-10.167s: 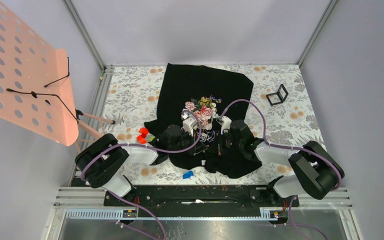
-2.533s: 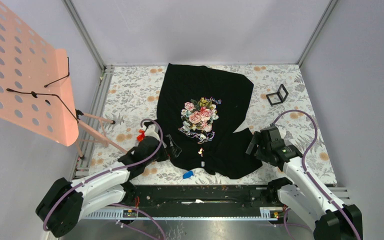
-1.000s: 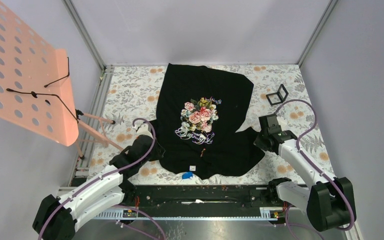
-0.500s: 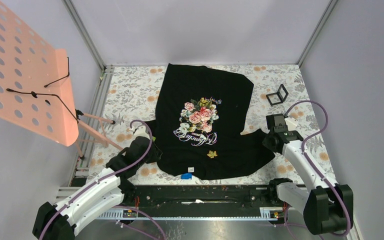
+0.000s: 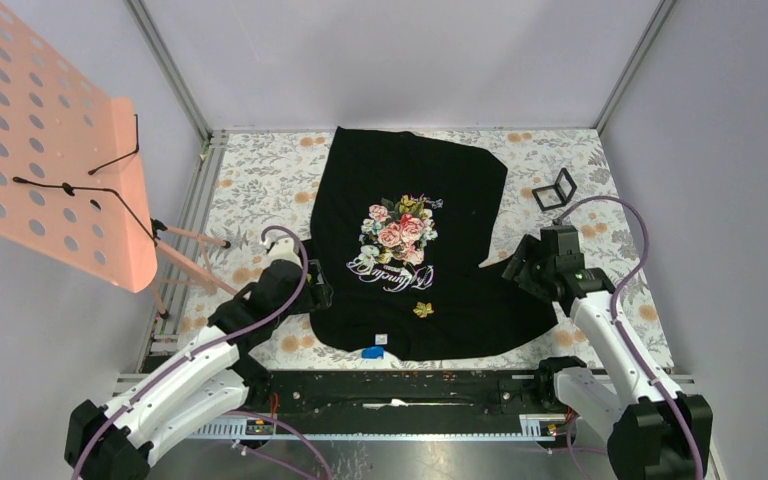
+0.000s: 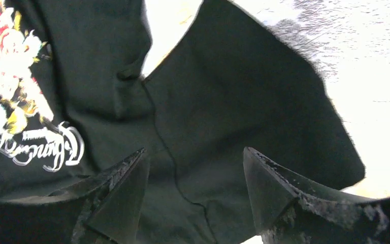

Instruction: Pin the brooch onto the clothing

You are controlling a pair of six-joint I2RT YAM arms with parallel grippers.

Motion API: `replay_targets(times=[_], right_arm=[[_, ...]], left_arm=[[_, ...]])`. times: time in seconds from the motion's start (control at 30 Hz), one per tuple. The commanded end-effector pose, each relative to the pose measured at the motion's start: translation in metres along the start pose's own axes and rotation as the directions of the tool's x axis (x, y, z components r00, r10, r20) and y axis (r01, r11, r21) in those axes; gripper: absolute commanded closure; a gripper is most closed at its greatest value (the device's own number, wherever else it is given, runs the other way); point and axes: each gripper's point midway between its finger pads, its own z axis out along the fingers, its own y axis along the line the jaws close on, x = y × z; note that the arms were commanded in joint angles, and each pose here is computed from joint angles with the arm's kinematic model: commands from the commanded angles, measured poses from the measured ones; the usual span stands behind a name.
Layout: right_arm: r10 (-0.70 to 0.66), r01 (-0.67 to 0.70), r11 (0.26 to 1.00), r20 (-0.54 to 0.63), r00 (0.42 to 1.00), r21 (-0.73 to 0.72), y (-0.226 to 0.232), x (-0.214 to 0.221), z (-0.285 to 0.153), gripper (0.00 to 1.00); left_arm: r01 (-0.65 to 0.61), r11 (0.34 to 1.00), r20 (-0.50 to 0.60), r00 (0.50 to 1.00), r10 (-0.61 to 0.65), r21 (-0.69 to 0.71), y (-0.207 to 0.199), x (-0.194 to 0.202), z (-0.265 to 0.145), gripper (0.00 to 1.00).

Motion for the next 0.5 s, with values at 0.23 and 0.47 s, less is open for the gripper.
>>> replay_targets(times=[0.23,0.47], right_arm=[[-0.086,0.055,0.974,-0.136,0.987,-0.221,0.063,-0.004,0.037,0.26],[-0.096,0.057,0.972,-0.166,0.981,-0.226,0.083,-0.021,0.066,0.35]], left_arm=[[-0.191,0.877,0.111,0.981,0.158,0.440,-0.143,-0.015,-0.021,0.10],[-0.214,0.752,0.051,0.971,0.234,0.623,-0.203,0.025,-0.021,0.09]])
